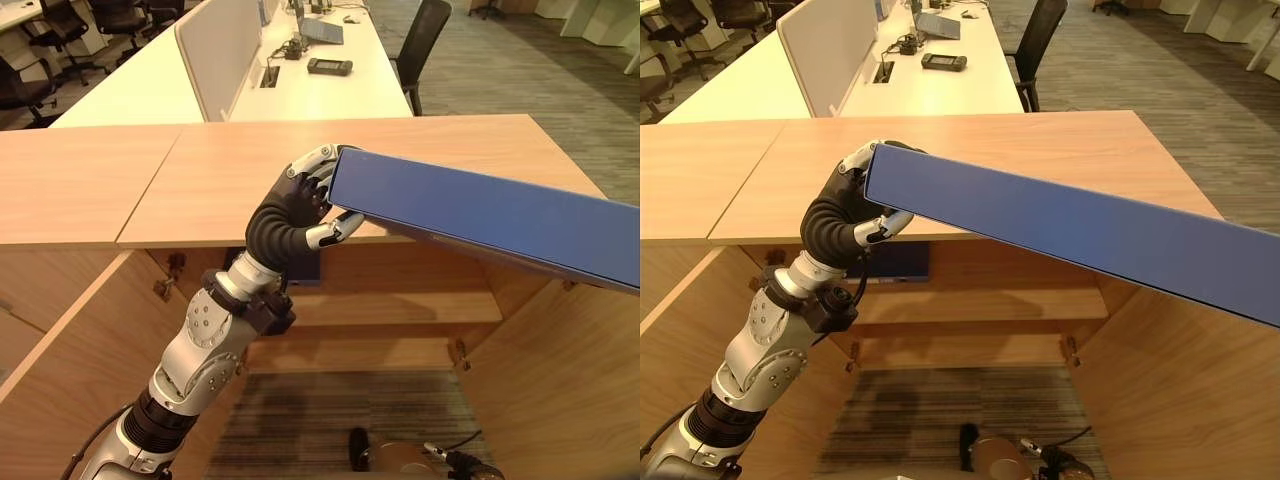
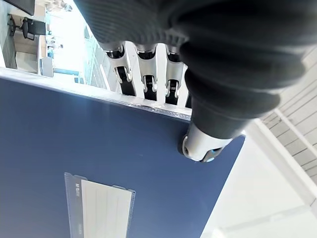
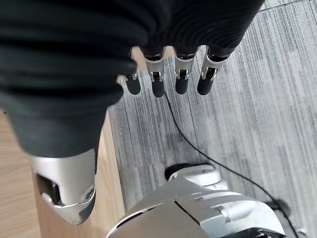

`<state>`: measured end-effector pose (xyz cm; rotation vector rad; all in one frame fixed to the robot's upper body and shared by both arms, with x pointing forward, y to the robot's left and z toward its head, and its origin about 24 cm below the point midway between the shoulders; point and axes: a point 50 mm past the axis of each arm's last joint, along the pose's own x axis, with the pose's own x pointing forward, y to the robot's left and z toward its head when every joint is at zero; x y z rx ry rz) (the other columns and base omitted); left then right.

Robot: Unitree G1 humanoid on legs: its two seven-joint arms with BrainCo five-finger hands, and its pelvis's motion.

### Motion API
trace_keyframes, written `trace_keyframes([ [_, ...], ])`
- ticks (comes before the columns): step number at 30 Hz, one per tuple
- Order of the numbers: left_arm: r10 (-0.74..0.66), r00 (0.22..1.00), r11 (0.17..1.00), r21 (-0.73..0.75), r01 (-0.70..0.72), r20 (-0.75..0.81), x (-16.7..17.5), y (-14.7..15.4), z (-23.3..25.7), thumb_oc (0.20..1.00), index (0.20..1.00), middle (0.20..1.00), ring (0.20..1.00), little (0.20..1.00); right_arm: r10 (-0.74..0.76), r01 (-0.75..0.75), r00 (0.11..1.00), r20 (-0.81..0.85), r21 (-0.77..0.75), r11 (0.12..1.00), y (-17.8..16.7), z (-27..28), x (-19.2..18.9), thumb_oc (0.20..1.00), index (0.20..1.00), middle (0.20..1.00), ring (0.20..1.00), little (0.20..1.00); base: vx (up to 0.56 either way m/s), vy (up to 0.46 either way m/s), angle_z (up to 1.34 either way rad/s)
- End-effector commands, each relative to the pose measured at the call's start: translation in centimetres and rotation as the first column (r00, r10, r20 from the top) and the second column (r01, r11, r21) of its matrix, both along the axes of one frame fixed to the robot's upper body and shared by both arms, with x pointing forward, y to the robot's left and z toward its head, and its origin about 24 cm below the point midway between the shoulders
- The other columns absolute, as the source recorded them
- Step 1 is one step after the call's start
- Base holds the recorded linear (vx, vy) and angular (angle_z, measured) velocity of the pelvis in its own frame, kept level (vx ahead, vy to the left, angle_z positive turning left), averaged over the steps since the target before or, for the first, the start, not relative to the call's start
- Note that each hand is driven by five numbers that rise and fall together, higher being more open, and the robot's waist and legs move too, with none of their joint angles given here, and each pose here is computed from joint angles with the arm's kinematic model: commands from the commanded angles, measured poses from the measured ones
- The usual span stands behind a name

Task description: Put the empty folder in the office cabinet

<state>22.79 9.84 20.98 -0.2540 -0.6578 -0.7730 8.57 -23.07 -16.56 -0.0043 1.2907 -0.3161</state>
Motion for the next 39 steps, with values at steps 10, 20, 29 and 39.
trace_keyframes([
  [10, 0.000, 0.974, 0.999, -0.042, -0.010, -0.226, 0.9, 0.0, -3.6, 0.200, 0.200, 0.200, 0.200, 0.200, 0.077, -0.077, 0.989, -0.128, 0.007, 0.997, 1.2, -0.7, -2.8, 1.000, 1.000, 1.000, 1.000, 1.000, 0.00, 0.000, 0.00],
  [20, 0.000, 0.993, 0.999, -0.051, -0.006, -0.119, 0.9, -0.3, -1.3, 0.200, 0.200, 0.200, 0.200, 0.200, 0.074, -0.073, 0.991, -0.115, 0.009, 0.997, 1.5, -0.8, -2.9, 1.000, 1.000, 1.000, 1.000, 1.000, 0.00, 0.003, 0.01],
  [29, 0.028, 0.999, 0.996, -0.086, -0.030, -0.033, 1.1, -0.5, 0.5, 0.200, 0.200, 0.200, 0.200, 0.200, 0.083, -0.084, 0.988, -0.132, 0.000, 0.996, 0.9, -0.8, -3.9, 1.000, 1.000, 1.000, 1.000, 1.000, 0.00, -0.001, -0.01],
  [39, 0.022, 1.000, 0.995, -0.092, -0.023, -0.011, 1.1, -0.7, 1.2, 0.200, 0.200, 0.200, 0.200, 0.200, 0.081, -0.082, 0.988, -0.129, -0.002, 0.997, 0.8, -0.8, -3.8, 1.000, 1.000, 1.000, 1.000, 1.000, 0.00, 0.000, 0.00],
])
